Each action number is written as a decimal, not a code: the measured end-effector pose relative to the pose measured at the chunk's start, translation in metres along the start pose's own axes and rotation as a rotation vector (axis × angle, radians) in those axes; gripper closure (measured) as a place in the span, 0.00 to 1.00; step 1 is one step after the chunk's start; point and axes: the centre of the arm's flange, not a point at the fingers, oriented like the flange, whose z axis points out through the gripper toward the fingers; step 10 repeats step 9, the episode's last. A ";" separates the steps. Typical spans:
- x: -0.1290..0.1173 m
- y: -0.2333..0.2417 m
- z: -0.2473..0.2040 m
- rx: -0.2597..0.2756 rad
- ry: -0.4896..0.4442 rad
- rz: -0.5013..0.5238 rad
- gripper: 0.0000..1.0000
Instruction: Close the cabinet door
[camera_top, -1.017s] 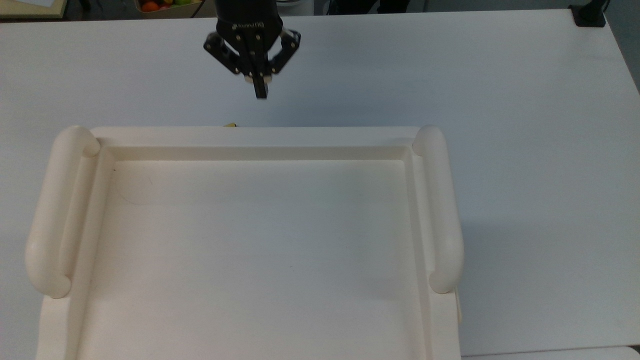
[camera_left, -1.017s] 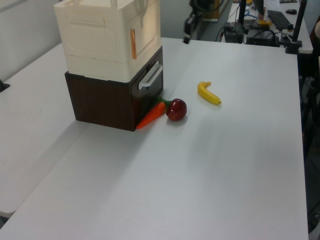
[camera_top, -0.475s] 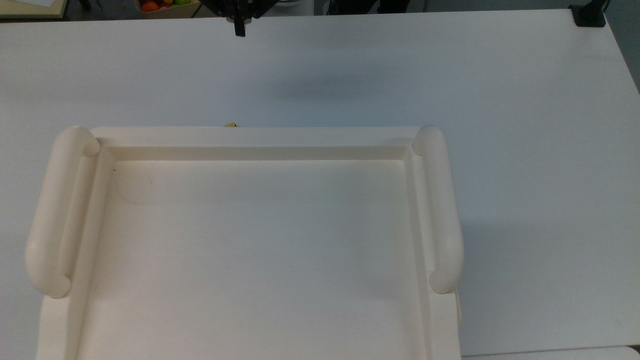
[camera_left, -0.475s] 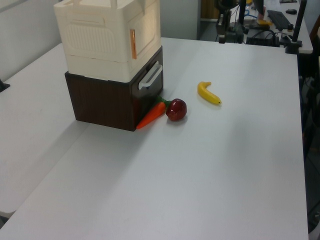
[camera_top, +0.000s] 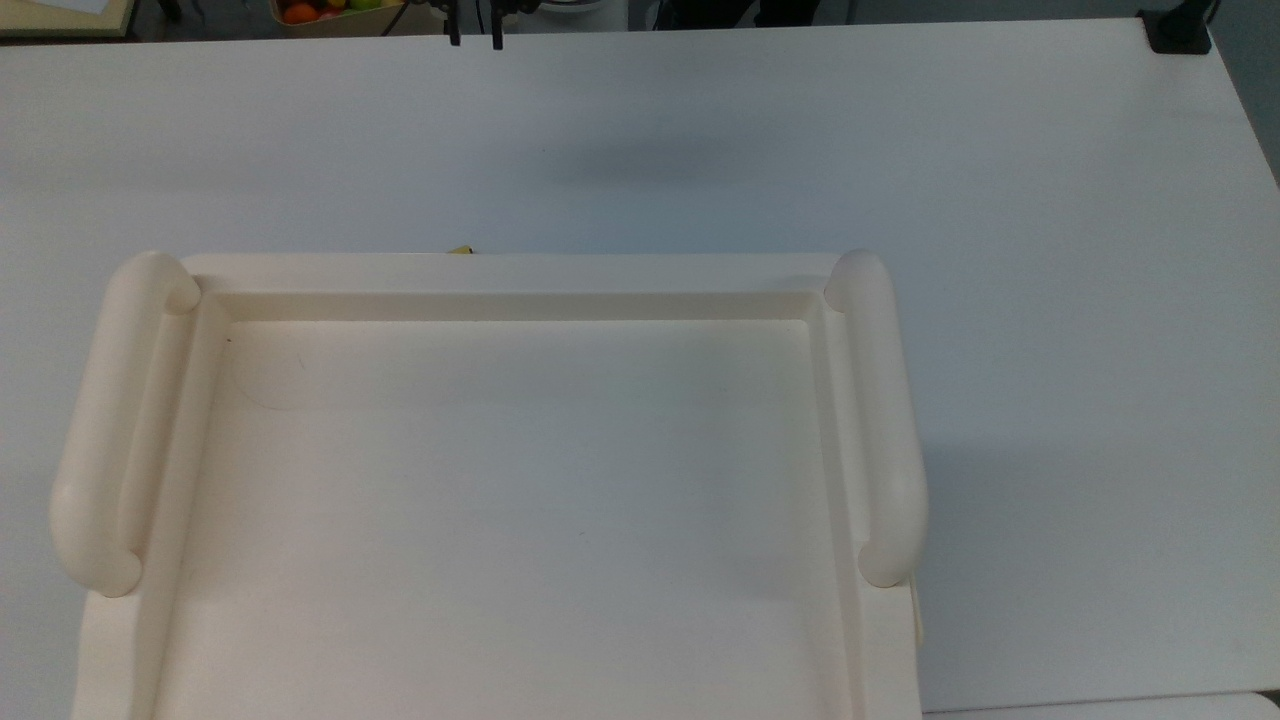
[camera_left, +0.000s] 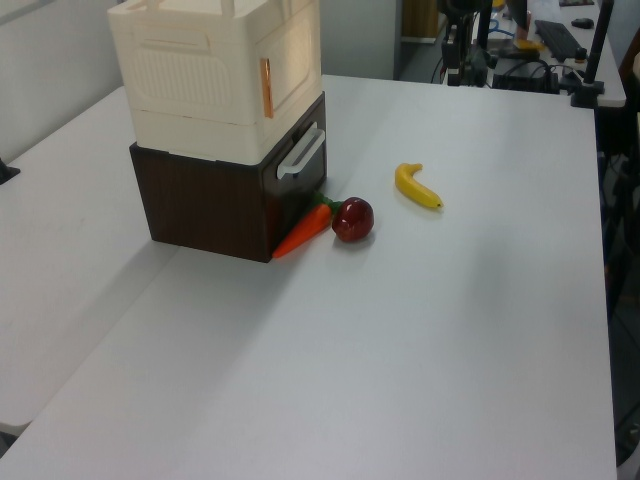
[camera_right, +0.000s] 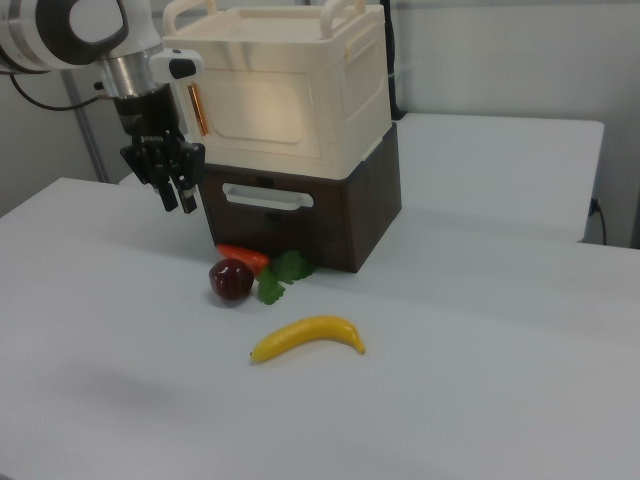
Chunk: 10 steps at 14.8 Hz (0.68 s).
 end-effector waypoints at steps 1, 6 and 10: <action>0.000 0.001 0.000 0.000 0.000 0.002 0.53; 0.000 0.008 0.001 0.000 -0.001 0.013 0.04; -0.001 0.008 -0.001 0.000 0.001 0.015 0.00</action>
